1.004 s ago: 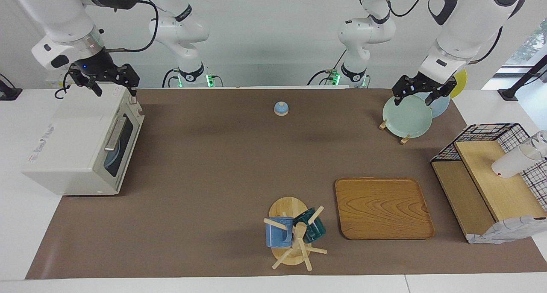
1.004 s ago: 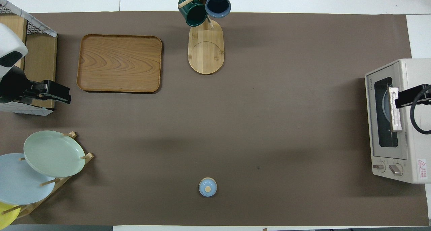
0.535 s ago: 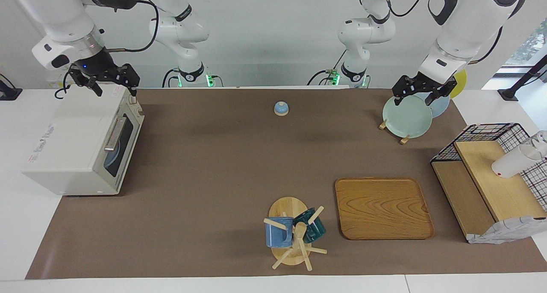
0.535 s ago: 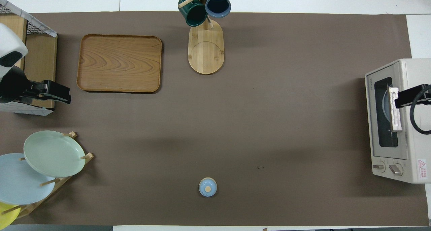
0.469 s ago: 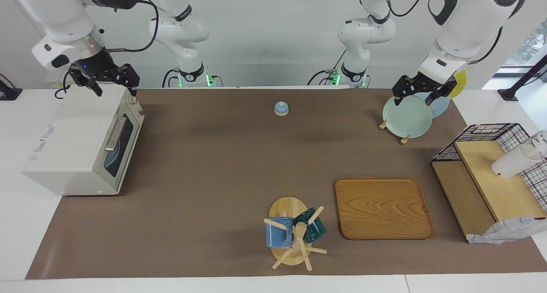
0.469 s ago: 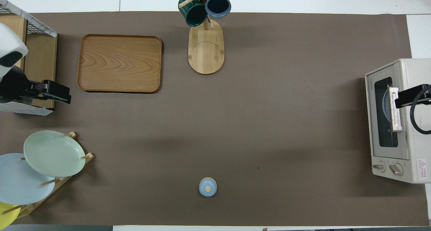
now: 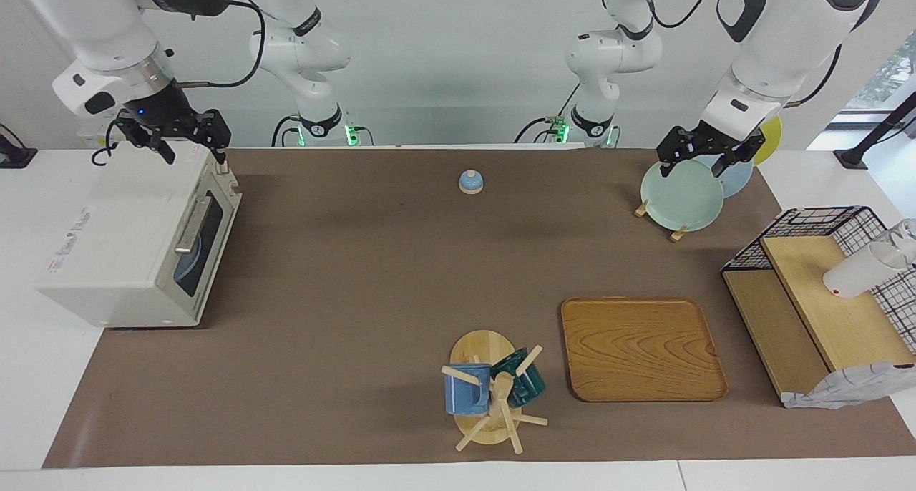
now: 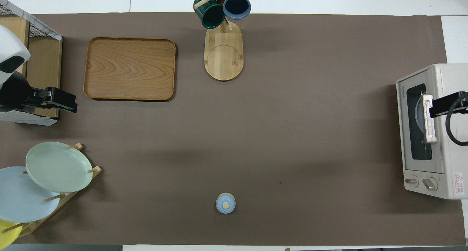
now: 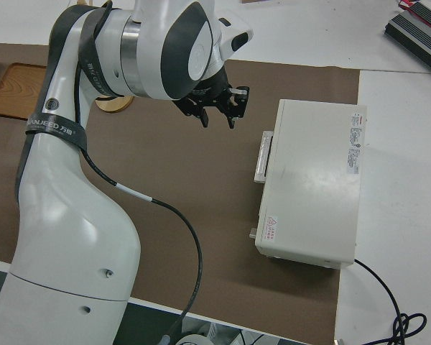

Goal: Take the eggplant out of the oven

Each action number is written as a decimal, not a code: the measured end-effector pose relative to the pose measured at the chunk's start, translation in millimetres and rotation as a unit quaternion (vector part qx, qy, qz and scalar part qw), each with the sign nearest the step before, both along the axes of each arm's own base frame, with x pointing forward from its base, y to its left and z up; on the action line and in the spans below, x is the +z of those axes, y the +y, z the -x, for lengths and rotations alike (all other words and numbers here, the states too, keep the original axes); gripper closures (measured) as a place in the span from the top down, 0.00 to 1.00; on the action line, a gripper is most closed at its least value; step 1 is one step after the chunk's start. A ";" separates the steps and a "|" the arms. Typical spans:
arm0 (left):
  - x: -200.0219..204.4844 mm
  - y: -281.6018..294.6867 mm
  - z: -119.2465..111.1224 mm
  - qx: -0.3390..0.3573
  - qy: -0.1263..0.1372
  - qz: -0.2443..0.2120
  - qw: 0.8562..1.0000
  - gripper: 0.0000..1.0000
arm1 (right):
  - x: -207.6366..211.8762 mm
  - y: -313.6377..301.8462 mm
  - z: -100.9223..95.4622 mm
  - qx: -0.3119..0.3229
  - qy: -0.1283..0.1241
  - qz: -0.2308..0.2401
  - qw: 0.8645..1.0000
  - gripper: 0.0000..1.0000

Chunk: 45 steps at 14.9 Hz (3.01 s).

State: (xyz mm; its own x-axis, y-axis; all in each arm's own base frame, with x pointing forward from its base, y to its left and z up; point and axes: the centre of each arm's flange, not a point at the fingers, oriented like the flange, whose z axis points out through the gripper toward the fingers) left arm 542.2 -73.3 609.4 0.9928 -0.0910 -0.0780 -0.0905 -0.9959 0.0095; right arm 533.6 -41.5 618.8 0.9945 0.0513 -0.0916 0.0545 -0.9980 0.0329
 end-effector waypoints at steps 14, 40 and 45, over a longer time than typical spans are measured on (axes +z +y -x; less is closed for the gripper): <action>0.0 0.0 0.0 0.000 0.000 0.000 1.000 1.00 | -124.4 -22.4 -3.6 -0.025 0.005 0.112 0.993 0.01; 0.0 0.5 -0.1 0.000 0.000 0.000 1.000 1.00 | -220.9 38.1 3.3 -0.006 -0.017 0.035 0.999 0.01; 0.0 0.5 -0.1 0.001 0.000 0.000 1.000 1.00 | -257.1 50.4 2.4 -0.023 -0.023 0.016 0.999 0.01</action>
